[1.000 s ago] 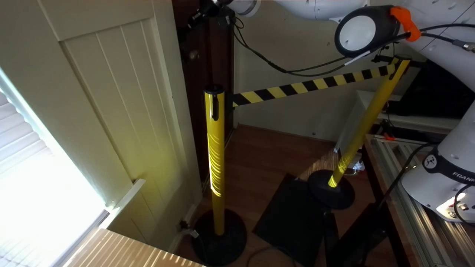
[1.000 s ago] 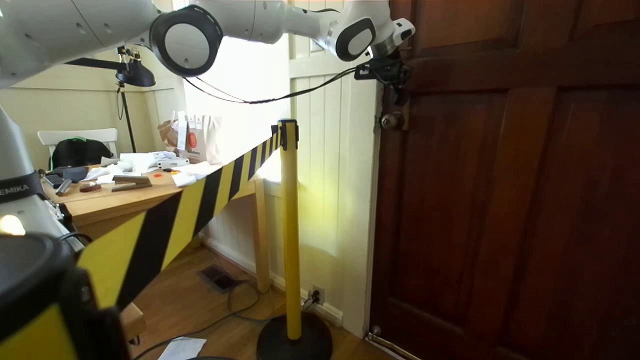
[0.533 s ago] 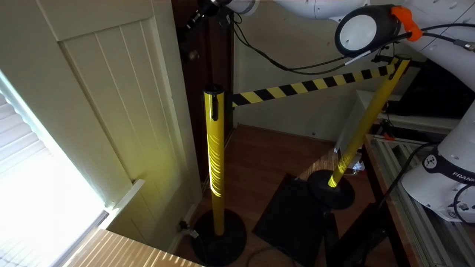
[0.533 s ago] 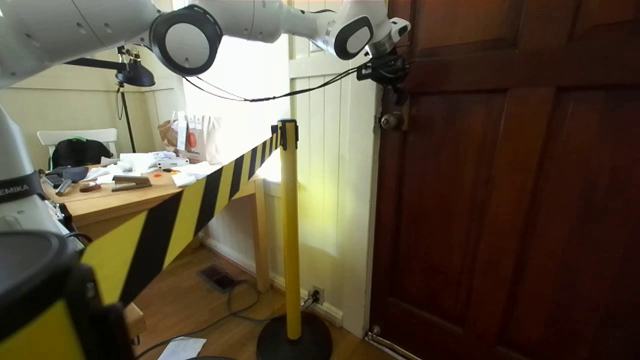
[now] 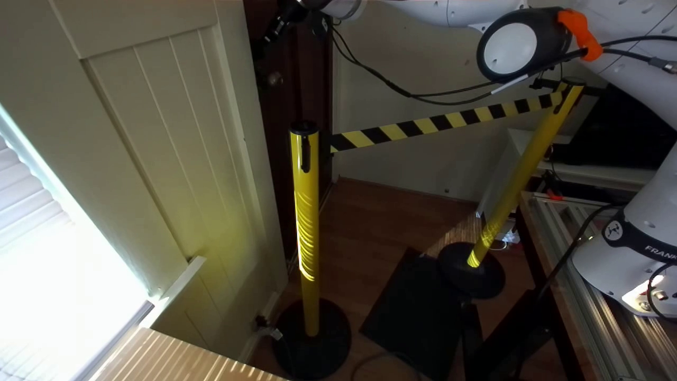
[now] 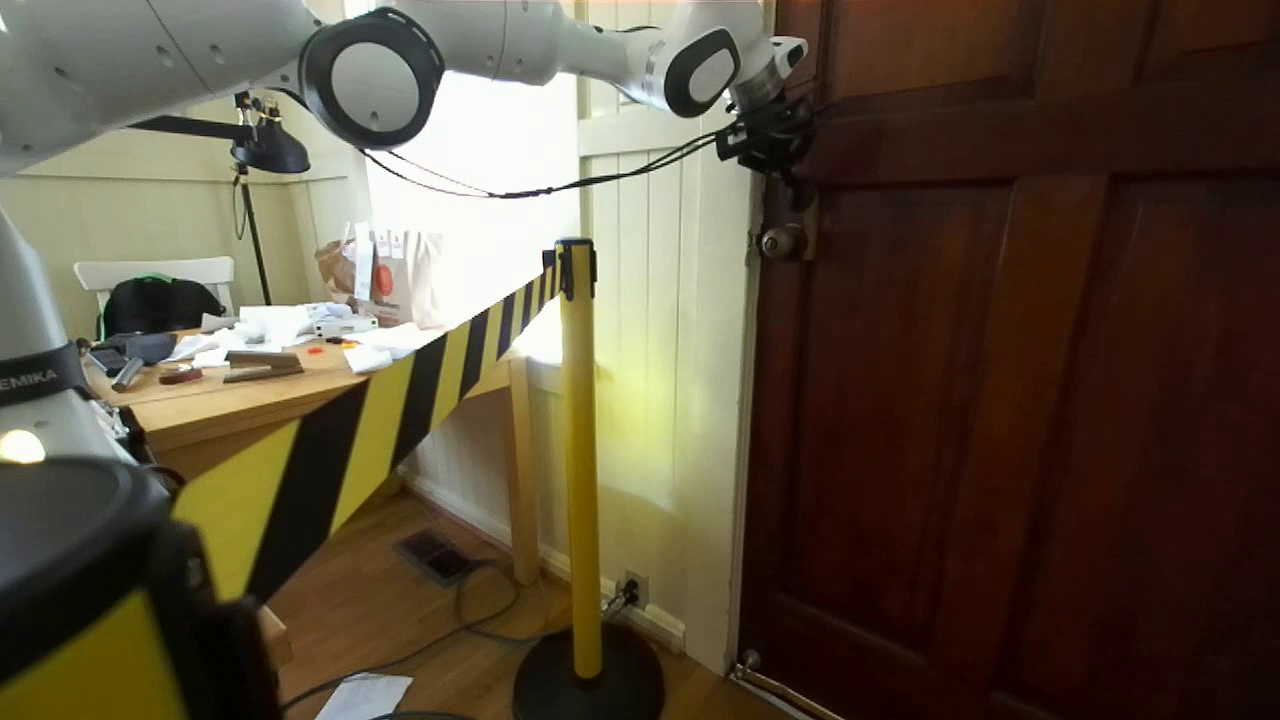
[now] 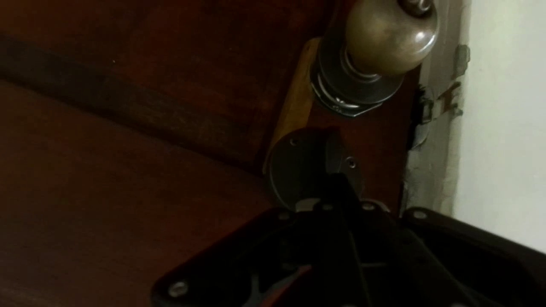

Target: Turn the door lock to the left

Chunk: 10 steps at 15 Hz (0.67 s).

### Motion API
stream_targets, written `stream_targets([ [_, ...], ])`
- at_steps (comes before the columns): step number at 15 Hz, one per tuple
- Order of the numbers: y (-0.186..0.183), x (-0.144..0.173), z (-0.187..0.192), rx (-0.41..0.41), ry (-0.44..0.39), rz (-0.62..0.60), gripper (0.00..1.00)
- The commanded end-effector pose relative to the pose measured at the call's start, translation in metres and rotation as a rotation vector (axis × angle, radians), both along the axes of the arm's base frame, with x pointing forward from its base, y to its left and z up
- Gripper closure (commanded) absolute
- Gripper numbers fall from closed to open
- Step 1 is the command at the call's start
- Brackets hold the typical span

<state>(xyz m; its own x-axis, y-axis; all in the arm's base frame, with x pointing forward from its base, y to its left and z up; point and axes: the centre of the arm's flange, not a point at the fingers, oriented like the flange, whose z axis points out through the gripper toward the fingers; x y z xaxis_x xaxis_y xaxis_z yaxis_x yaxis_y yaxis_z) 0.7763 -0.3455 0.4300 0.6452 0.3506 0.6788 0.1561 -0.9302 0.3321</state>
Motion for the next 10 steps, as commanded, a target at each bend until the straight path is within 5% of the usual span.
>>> stream_targets([
  [1, 0.0673, -0.0213, -0.0286, -0.057, -0.021, 0.08, 0.99],
  [10, 0.0748, -0.0177, -0.0366, -0.187, 0.068, 0.132, 0.99],
])
